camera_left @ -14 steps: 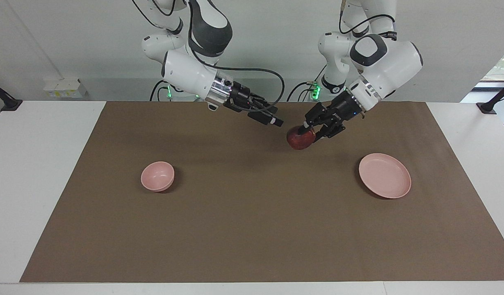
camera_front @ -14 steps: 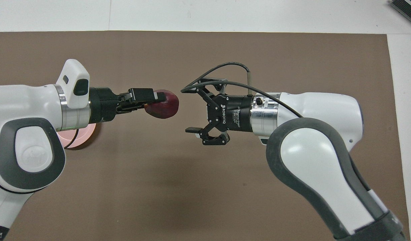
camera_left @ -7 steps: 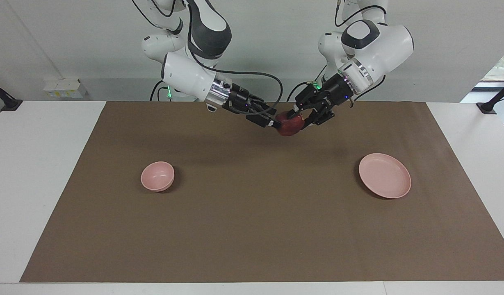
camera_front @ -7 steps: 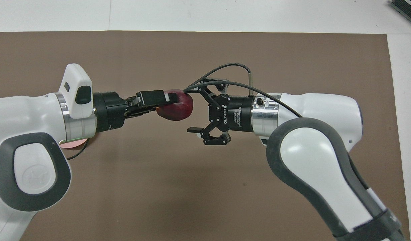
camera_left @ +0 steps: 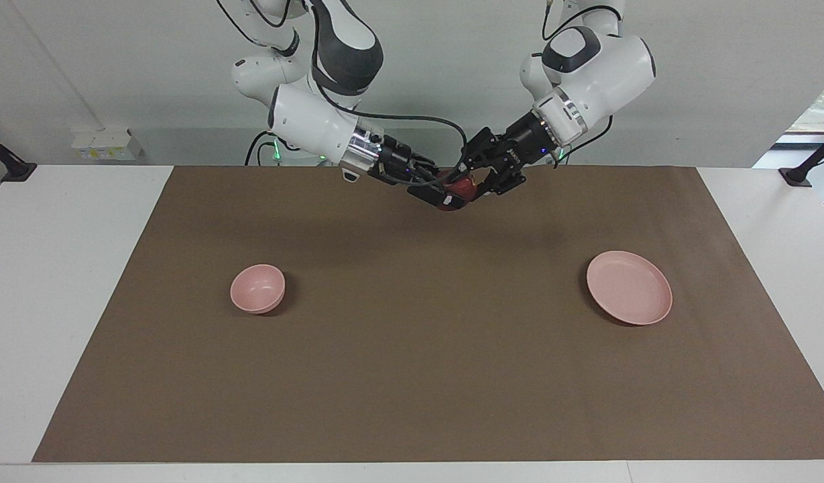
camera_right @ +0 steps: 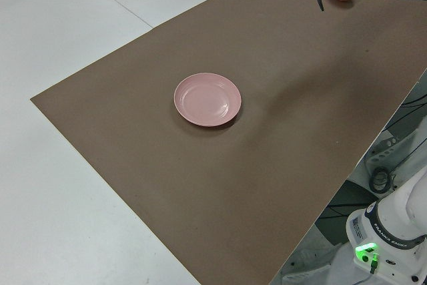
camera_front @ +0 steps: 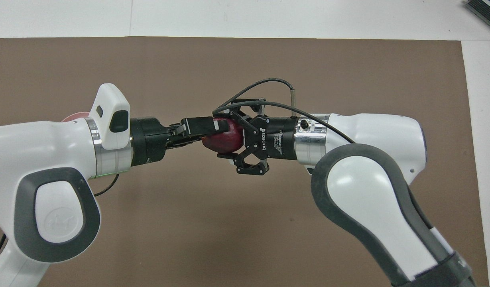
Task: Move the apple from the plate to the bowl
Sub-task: 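Open the left gripper while the right gripper pulls the apple away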
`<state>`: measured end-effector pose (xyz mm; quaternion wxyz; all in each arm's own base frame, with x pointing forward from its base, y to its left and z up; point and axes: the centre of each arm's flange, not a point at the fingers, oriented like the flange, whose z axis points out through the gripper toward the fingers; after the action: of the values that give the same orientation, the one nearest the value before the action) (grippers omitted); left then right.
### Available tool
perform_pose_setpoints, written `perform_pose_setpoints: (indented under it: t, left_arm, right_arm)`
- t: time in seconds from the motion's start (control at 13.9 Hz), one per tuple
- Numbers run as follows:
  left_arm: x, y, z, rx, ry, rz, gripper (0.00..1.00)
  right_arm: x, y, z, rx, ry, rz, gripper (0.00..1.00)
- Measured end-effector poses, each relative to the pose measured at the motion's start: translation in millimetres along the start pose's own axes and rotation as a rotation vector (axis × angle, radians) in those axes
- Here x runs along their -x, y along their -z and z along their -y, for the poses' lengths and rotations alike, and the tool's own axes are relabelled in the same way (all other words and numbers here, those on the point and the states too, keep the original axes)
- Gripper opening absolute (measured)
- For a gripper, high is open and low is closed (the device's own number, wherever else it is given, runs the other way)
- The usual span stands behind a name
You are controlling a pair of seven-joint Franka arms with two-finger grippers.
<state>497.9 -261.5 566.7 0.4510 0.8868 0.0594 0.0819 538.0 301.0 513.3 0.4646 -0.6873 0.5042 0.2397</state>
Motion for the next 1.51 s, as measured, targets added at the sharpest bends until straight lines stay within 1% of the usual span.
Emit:
perform_pose_setpoints:
  t: [0.07,0.43,0.5,0.65,0.72,0.93,1.08,1.15,1.22,1.36,1.51]
  left_arm:
    - [0,0,0,0.0,0.002,0.0,0.68]
    - [0,0,0,0.0,0.008,0.001,0.67]
    - [0,0,0,0.0,0.011,0.002,0.75]
    - [0,1,0,0.001,0.018,0.003,0.95]
    - [0,1,0,0.001,0.019,0.002,1.0]
    - [-3,4,2,0.001,0.025,-0.004,1.0]
    - [-8,10,7,-0.012,0.023,-0.016,1.0]
    - [-11,13,11,-0.045,0.001,-0.023,1.0]
    - [-13,15,14,-0.094,-0.036,-0.027,1.0]
    - [-12,14,17,-0.184,-0.109,-0.018,1.0]
    - [-10,13,20,-0.243,-0.154,0.002,1.0]
  right_arm:
    - [0,0,0,0.0,0.0,0.0,0.78]
    - [0,0,0,0.0,0.0,0.0,0.78]
    - [0,0,0,0.001,0.0,0.0,0.78]
    - [-1,0,0,0.0,0.0,-0.001,0.74]
    - [-1,0,0,-0.001,0.001,-0.001,0.74]
    - [-4,3,1,0.0,0.011,-0.012,0.74]
    - [-14,10,4,0.022,0.051,-0.043,0.74]
    - [-24,18,6,0.048,0.077,-0.059,0.74]
    - [-36,30,8,0.077,0.105,-0.072,0.74]
    - [-63,58,11,0.131,0.165,-0.107,0.74]
    - [-88,81,11,0.203,0.232,-0.185,0.74]
